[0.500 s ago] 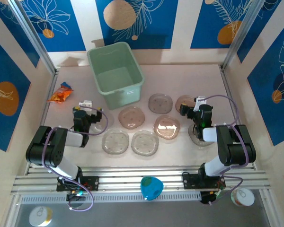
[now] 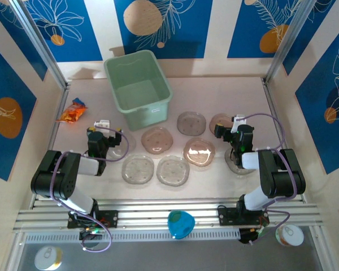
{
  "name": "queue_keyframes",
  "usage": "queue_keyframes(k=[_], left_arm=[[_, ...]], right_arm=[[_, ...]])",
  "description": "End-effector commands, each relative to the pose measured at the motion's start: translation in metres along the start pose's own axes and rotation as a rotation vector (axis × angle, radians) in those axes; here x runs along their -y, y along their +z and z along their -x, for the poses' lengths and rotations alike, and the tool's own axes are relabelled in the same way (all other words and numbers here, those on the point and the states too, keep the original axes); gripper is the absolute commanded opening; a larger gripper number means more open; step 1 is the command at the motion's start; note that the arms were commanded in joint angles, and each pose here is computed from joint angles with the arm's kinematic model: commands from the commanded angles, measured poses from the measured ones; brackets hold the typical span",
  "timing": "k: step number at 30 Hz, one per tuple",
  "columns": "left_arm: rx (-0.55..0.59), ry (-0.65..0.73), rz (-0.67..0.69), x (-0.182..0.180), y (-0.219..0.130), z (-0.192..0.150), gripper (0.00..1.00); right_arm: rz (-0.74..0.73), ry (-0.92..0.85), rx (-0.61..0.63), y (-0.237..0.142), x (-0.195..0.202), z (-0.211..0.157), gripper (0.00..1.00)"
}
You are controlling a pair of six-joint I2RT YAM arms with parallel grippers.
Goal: Place the plates into the plastic bin on the countertop
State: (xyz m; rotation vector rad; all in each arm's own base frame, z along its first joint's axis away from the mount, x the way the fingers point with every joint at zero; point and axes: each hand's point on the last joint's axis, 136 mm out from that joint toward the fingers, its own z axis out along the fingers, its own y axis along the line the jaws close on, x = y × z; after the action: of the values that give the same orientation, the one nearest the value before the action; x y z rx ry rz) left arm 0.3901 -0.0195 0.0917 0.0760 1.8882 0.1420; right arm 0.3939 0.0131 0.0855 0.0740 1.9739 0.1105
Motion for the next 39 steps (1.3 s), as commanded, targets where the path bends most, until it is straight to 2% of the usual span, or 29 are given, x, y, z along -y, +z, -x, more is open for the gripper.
queue_keyframes(k=[1,19,24,28,30,32,37,39], left_arm=[[0.007,-0.008,-0.004,-0.002,0.003,0.004,1.0],[-0.005,-0.032,-0.025,-0.004,0.005,0.002,1.0],[0.029,-0.053,0.007,-0.013,-0.009,0.017,1.0],[0.074,-0.068,0.023,-0.021,-0.029,0.036,1.0],[0.082,-0.112,0.068,-0.032,-0.039,0.048,1.0],[0.073,-0.138,0.083,-0.037,-0.048,0.061,1.0],[-0.009,-0.225,0.054,-0.039,-0.069,0.092,1.0],[-0.021,-0.256,-0.002,-0.032,-0.081,0.106,1.0]], right_arm=[[0.015,-0.014,0.031,-0.001,-0.002,0.008,0.99],[0.029,-0.007,0.032,-0.001,-0.002,0.009,0.99],[-0.034,0.03,0.01,-0.013,0.006,0.036,0.99],[0.003,0.095,0.013,-0.035,0.001,0.065,0.99],[0.04,0.163,-0.023,-0.046,-0.005,0.074,1.0],[0.12,0.214,-0.093,-0.057,-0.019,0.078,0.97],[0.168,0.331,-0.278,-0.079,-0.037,0.084,0.92],[0.196,0.371,-0.329,-0.088,-0.045,0.087,0.9]])
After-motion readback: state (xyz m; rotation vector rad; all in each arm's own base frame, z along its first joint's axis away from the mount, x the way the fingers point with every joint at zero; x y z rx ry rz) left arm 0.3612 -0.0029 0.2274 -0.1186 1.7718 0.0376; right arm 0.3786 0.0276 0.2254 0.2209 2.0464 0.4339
